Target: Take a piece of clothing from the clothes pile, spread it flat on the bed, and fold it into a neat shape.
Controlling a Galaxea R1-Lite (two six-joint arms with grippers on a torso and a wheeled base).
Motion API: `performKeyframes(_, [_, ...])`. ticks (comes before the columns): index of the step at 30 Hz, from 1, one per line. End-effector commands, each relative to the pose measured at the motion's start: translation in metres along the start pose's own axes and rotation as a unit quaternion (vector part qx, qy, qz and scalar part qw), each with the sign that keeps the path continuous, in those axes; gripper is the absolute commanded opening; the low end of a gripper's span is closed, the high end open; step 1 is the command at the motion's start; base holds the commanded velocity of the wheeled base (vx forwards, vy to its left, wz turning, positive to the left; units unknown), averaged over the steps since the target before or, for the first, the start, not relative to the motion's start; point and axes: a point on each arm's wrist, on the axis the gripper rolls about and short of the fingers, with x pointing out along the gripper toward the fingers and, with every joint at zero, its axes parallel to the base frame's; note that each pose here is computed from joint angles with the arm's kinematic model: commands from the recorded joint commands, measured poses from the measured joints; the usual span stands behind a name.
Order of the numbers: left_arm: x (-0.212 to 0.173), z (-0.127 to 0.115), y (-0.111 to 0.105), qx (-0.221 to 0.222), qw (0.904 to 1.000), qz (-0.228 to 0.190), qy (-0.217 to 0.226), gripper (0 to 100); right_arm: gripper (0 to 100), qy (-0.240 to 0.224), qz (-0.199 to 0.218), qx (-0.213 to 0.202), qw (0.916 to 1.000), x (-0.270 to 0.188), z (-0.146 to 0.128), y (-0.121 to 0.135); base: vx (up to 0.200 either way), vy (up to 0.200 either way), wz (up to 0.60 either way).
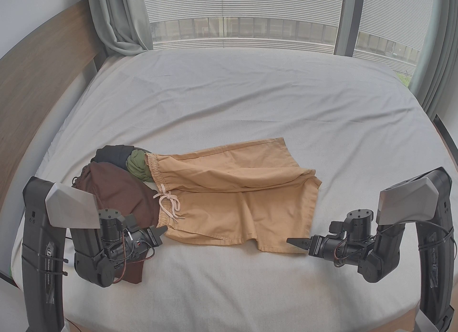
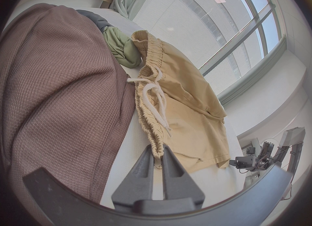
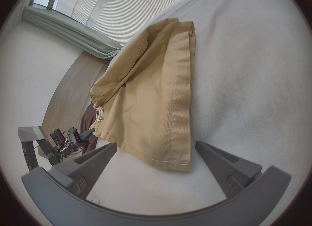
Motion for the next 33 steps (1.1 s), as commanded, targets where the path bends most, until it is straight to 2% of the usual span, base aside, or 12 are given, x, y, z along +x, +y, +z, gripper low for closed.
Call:
performKeyframes(1, [0.0,0.001,0.0,0.0,1.0,0.0,-0.002,0,100,0.014,0.006,0.007,0.9999,0.007,-0.007,0.003,0.0,0.0,0.0])
performKeyframes(5, [0.0,0.001,0.0,0.001,1.0,-0.001,-0.002,0,100,0.018,0.025,0.024,0.9993,0.008,-0.008,0.004,0.0,0.0,0.0])
performKeyframes(6, [0.0,0.001,0.0,0.001,1.0,-0.001,-0.003,0,100,0.016,0.037,0.043,0.9983,0.007,-0.007,0.006,0.0,0.0,0.0])
performKeyframes(10, [0.0,0.001,0.0,0.001,1.0,-0.001,-0.002,0,100,0.009,0.056,0.064,0.9963,0.004,-0.003,0.009,0.0,0.0,0.0])
performKeyframes(23, [0.0,0.002,0.0,0.003,1.0,-0.002,-0.003,0,100,0.0,0.074,0.063,0.9952,-0.021,0.007,0.022,0.0,0.0,0.0])
performKeyframes(33, [0.0,0.002,0.0,0.004,1.0,-0.002,-0.003,0,100,0.001,0.069,0.066,0.9954,-0.022,0.006,0.019,0.0,0.0,0.0])
